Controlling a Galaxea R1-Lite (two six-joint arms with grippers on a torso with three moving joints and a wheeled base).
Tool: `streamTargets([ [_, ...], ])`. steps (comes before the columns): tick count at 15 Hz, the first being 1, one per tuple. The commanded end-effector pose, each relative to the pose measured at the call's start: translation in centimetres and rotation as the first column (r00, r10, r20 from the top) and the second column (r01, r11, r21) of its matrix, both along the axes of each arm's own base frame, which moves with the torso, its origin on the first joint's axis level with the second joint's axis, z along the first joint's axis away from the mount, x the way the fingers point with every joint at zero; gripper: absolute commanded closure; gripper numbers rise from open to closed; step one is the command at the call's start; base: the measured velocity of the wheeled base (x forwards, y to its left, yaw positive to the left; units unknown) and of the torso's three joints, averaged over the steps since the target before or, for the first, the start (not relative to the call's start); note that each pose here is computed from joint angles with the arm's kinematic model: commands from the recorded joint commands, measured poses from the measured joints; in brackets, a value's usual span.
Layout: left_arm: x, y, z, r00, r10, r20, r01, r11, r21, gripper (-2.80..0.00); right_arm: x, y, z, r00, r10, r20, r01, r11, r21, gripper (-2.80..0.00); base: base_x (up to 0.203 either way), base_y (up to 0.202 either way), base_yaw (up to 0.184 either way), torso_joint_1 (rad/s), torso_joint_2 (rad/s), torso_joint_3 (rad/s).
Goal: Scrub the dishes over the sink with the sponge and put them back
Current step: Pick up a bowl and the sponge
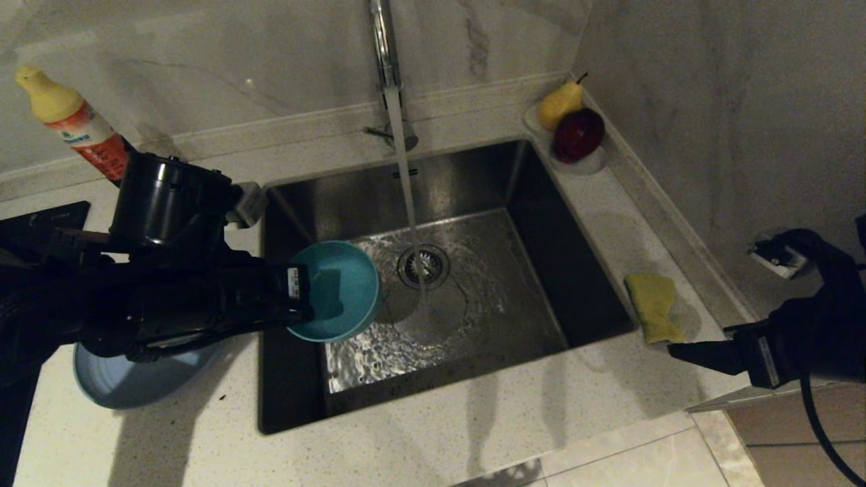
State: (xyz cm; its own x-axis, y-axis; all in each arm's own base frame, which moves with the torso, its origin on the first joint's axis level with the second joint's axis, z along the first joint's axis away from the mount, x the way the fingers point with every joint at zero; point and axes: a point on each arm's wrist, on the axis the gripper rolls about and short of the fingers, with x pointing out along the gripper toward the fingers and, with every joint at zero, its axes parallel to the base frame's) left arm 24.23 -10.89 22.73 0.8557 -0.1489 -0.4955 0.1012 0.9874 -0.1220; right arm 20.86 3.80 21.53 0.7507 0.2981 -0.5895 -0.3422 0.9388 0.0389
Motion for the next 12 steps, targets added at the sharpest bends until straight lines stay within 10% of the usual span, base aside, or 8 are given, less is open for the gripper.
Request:
streamTargets([
  [1, -0.2, 0.1, -0.2, 1.000, 0.004, -0.006, -0.004, 1.000, 0.001, 0.00, 1.2, 0.6, -0.6, 1.000, 0.003, -0.005, -0.003, 1.000, -0.011, -2.80, 0.000, 0.000, 0.000, 0.000, 0.00, 0.000],
  [12, 0.0, 0.0, 0.8, 1.000, 0.017, 0.020, -0.016, 0.999, -0.048, 0.00, 5.8, 1.9, -2.4, 0.997, -0.077, 0.030, 0.078, 0.997, -0.023, -2.80, 0.000, 0.000, 0.000, 0.000, 0.00, 0.000],
])
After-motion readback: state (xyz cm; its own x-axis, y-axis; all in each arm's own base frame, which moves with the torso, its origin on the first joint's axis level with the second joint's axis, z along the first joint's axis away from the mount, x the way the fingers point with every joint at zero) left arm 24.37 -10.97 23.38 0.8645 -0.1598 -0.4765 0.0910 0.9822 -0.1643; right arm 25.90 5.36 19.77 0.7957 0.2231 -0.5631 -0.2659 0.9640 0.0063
